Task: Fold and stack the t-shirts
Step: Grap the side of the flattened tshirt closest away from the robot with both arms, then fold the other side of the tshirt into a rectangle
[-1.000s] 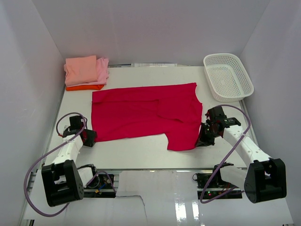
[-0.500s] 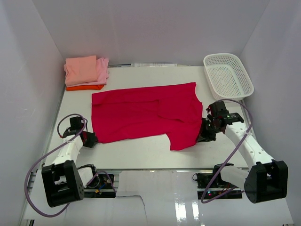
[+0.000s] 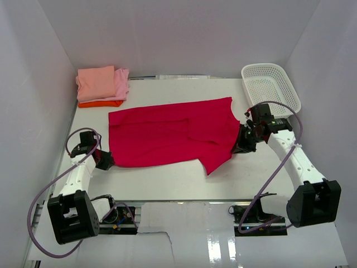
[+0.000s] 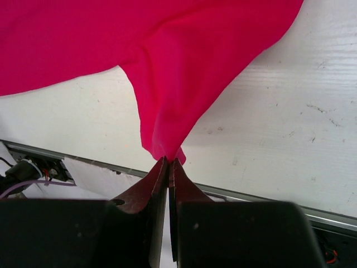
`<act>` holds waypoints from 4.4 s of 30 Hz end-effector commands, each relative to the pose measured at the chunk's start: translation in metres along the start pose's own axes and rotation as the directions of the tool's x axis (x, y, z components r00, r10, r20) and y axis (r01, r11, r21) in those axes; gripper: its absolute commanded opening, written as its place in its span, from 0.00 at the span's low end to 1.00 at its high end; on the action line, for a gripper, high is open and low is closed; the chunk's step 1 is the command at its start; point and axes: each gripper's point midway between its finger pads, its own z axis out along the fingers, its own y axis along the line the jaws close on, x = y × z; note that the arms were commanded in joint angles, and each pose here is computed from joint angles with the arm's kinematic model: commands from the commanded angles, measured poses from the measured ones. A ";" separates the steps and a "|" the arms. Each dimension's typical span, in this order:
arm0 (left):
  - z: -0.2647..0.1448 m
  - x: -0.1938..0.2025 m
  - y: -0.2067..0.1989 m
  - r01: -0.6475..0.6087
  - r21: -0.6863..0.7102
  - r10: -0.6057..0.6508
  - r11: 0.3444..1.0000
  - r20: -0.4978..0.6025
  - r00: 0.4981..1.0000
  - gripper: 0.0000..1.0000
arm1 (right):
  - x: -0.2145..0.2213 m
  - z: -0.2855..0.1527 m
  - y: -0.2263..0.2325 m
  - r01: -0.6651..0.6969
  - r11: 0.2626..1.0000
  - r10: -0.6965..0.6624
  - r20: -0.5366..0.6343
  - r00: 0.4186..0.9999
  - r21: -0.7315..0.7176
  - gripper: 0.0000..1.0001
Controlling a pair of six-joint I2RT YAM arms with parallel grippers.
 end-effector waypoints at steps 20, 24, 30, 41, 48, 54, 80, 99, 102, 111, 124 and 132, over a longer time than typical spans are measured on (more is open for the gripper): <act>-0.003 -0.050 -0.057 0.055 -0.017 -0.053 0.998 0.062 0.997 0.00 | -0.103 -0.038 0.023 0.039 0.999 -0.033 0.152 0.988 -0.037 0.08; -0.006 -0.051 -0.067 0.066 0.010 -0.067 0.998 0.053 0.996 0.00 | -0.111 -0.043 0.027 0.043 0.998 -0.035 0.166 0.985 -0.043 0.08; -0.005 -0.057 -0.077 0.054 0.012 -0.055 0.998 0.051 0.997 0.00 | -0.127 -0.046 0.032 0.046 0.998 -0.037 0.189 0.981 -0.046 0.08; 0.003 -0.070 -0.093 0.041 0.002 -0.041 0.999 0.062 0.997 0.00 | -0.154 -0.041 0.030 0.034 0.999 -0.028 0.215 0.976 -0.026 0.08; 0.008 -0.076 -0.102 0.032 -0.001 -0.031 1.000 0.066 0.997 0.00 | -0.167 -0.031 0.026 0.030 0.999 -0.026 0.215 0.976 -0.016 0.08; 0.003 -0.087 -0.122 0.001 0.033 -0.004 0.999 0.084 0.996 0.00 | -0.176 -0.027 0.029 0.030 0.999 -0.023 0.217 0.976 -0.029 0.08; 0.010 -0.097 -0.155 -0.098 0.018 0.095 0.995 0.113 0.989 0.00 | -0.218 -0.008 0.033 0.036 0.999 -0.027 0.236 0.971 -0.034 0.08; 0.030 -0.105 -0.166 -0.096 -0.001 0.095 0.995 0.117 0.989 0.00 | -0.239 0.022 0.026 0.039 0.999 -0.032 0.232 0.972 -0.025 0.08; 0.032 -0.107 -0.170 -0.102 0.006 0.100 0.995 0.119 0.988 0.00 | -0.242 0.026 0.026 0.039 0.999 -0.032 0.230 0.973 -0.027 0.08; 0.037 -0.111 -0.187 -0.137 0.015 0.133 0.990 0.139 0.981 0.00 | -0.257 0.046 0.021 0.036 0.999 -0.030 0.230 0.973 -0.022 0.08; 0.049 -0.113 -0.189 -0.148 -0.005 0.148 0.989 0.147 0.978 0.00 | -0.279 0.072 0.021 0.054 0.997 -0.040 0.246 0.968 -0.053 0.08; 0.055 -0.114 -0.190 -0.153 -0.010 0.153 0.988 0.153 0.976 0.00 | -0.289 0.090 0.021 0.067 0.995 -0.045 0.258 0.965 -0.078 0.08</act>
